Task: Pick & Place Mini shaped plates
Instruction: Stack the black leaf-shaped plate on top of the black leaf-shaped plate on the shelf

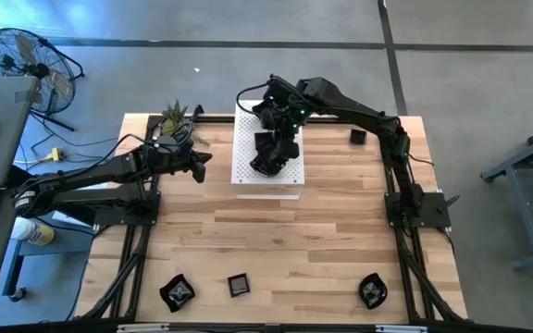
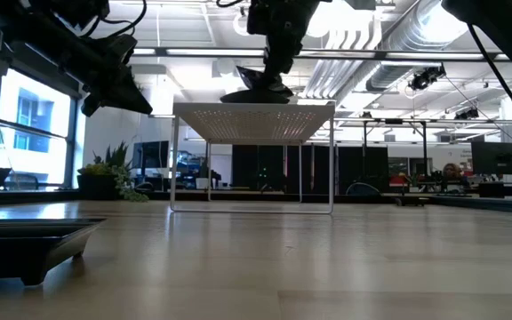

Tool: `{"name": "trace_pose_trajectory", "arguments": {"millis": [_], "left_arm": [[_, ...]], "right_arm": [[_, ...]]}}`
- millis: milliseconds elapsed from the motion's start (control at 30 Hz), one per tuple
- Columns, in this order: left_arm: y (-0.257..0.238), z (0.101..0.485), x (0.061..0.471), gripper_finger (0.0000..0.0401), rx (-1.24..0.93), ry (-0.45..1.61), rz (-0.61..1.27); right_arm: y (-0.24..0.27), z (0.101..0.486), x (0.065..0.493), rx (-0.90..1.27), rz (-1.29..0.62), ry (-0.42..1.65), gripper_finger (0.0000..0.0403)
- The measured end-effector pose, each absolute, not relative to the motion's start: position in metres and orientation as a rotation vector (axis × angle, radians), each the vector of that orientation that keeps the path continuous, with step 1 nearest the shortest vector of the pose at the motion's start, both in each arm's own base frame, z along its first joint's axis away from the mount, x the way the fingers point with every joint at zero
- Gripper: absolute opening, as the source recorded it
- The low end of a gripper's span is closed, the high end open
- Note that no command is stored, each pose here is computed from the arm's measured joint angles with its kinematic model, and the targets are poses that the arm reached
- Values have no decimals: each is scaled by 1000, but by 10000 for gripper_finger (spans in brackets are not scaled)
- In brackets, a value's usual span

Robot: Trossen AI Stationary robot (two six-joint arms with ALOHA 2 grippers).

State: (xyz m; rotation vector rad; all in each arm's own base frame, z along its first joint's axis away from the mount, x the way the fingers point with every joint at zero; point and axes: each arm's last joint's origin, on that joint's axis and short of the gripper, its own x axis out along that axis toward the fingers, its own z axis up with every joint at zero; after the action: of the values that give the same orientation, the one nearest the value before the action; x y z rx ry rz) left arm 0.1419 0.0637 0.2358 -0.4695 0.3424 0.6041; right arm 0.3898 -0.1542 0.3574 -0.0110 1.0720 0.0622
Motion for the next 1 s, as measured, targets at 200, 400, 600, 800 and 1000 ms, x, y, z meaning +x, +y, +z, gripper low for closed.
{"name": "trace_pose_trajectory", "arguments": {"millis": [200, 400, 600, 800, 1000], "left_arm": [[64, 236, 142, 0, -470, 342, 604], [64, 236, 142, 0, -471, 342, 604], [64, 236, 142, 0, -480, 340, 604], [64, 236, 142, 0, -480, 339, 604], [64, 236, 142, 0, -492, 335, 606]], "right_arm": [[-152, 359, 393, -64, 73, 1046, 7], [-153, 359, 393, -83, 79, 1043, 7], [-156, 359, 393, -78, 80, 1029, 7], [-157, 355, 396, -96, 113, 1029, 7], [-157, 349, 399, -97, 139, 1047, 7]]}}
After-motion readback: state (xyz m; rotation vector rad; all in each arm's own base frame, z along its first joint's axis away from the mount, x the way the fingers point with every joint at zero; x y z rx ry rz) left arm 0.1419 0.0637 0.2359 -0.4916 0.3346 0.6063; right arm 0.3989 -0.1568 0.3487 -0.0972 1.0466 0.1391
